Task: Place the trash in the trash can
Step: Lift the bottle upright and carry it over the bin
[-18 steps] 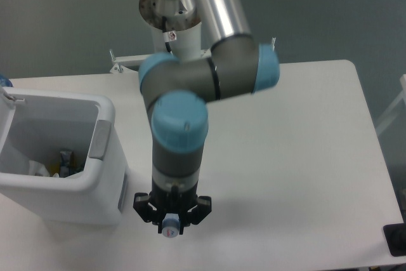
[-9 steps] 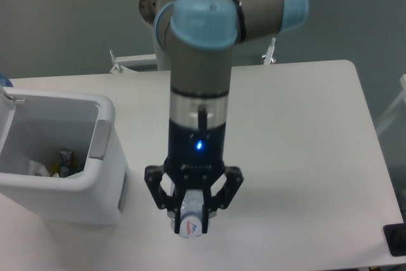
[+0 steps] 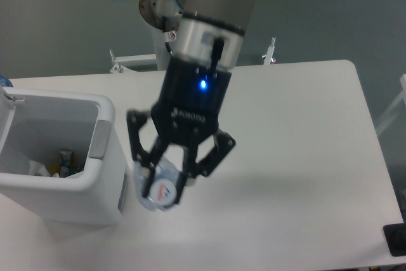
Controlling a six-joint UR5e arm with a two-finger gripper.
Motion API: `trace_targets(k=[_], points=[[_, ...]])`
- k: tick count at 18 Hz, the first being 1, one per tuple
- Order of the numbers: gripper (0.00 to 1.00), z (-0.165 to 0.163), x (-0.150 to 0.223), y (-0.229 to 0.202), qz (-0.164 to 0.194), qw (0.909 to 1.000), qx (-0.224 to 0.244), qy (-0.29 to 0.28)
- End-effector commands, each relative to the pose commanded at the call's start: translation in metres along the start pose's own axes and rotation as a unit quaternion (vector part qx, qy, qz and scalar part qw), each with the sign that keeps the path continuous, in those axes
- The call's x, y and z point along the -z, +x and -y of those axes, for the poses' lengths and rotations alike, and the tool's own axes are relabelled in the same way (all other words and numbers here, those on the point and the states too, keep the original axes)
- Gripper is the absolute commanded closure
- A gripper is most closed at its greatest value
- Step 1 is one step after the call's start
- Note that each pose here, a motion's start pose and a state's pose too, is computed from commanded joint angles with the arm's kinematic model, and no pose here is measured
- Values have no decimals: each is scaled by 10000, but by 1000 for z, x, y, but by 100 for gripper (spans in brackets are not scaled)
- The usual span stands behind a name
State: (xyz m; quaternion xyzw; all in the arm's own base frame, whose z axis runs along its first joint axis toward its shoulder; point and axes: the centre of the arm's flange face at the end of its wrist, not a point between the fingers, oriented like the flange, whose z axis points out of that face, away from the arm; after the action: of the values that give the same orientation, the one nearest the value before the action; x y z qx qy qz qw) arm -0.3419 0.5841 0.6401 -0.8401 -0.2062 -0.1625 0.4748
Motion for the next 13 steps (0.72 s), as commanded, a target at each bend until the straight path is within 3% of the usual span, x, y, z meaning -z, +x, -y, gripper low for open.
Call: trace_targets(k=[5,13], points=[[85,-4,2,24,-530,9985,123,-26],[82,-57,-57,64,-1010,9933,-17,-561]])
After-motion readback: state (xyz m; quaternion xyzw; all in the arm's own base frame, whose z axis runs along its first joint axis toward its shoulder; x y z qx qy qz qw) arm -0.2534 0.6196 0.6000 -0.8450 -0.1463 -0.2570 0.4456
